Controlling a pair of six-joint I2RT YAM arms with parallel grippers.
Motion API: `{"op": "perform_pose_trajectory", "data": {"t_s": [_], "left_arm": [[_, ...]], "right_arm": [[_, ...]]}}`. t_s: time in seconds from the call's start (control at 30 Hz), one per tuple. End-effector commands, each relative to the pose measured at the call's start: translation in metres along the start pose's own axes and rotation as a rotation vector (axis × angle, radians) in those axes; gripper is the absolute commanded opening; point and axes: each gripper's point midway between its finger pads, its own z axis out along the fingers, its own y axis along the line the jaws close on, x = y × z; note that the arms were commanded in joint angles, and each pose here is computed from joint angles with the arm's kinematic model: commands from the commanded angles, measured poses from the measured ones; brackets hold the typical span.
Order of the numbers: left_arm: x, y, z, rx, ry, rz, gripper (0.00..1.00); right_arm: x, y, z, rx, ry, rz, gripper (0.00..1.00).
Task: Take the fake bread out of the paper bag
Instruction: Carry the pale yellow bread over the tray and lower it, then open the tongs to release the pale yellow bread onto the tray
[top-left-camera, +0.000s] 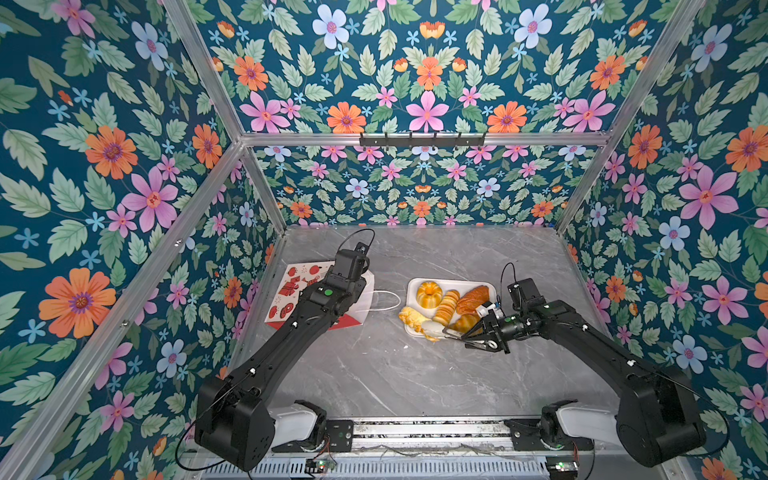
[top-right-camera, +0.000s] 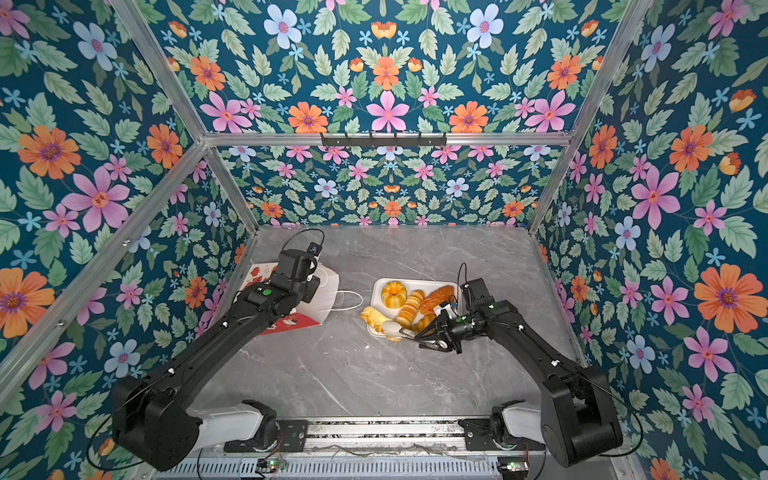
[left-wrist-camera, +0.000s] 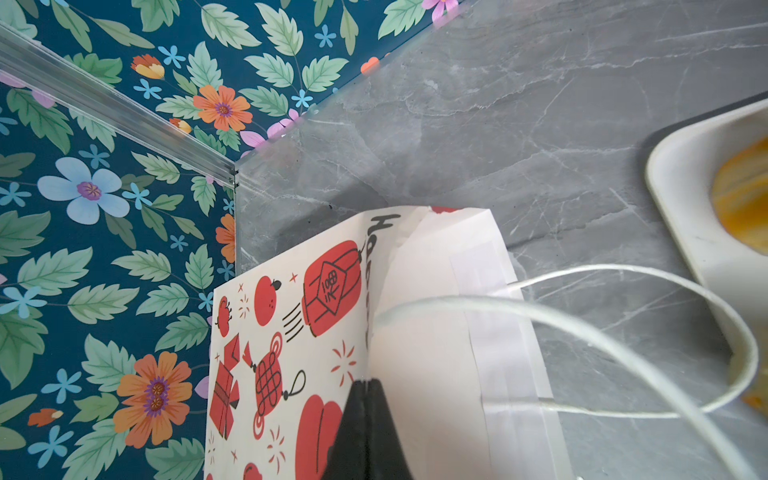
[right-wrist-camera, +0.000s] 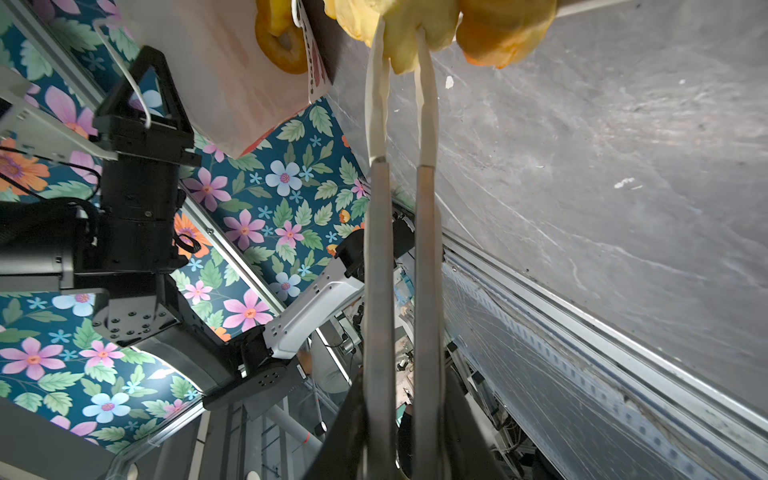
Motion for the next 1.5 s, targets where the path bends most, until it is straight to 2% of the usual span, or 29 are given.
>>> {"op": "perform_pose_trajectory", "data": {"t_s": [0.0, 0.27, 0.5, 1.23, 1.47], "left_arm": [[-0.002, -0.001, 0.001, 0.006, -0.007, -0.015, 0.0], [-0.001, -0.002, 0.002, 0.011, -0.003, -0.013, 0.0], [0.0, -0.003, 0.002, 0.014, -0.002, -0.012, 0.0], [0.001, -0.005, 0.004, 0.019, 0.005, -0.009, 0.0], [0.001, -0.006, 0.006, 0.022, 0.009, -0.008, 0.0]], "right_arm": [[-0.008, 0.004, -0.004, -0.039, -0.015, 0.001, 0.19], [-0.021, 0.003, -0.009, -0.043, -0.055, 0.018, 0.3], [-0.022, 0.016, -0.014, -0.057, -0.071, -0.014, 0.37], [0.001, 0.028, -0.023, -0.082, -0.063, -0.053, 0.38], [0.005, 0.033, -0.032, -0.037, -0.13, -0.143, 0.38]]}}
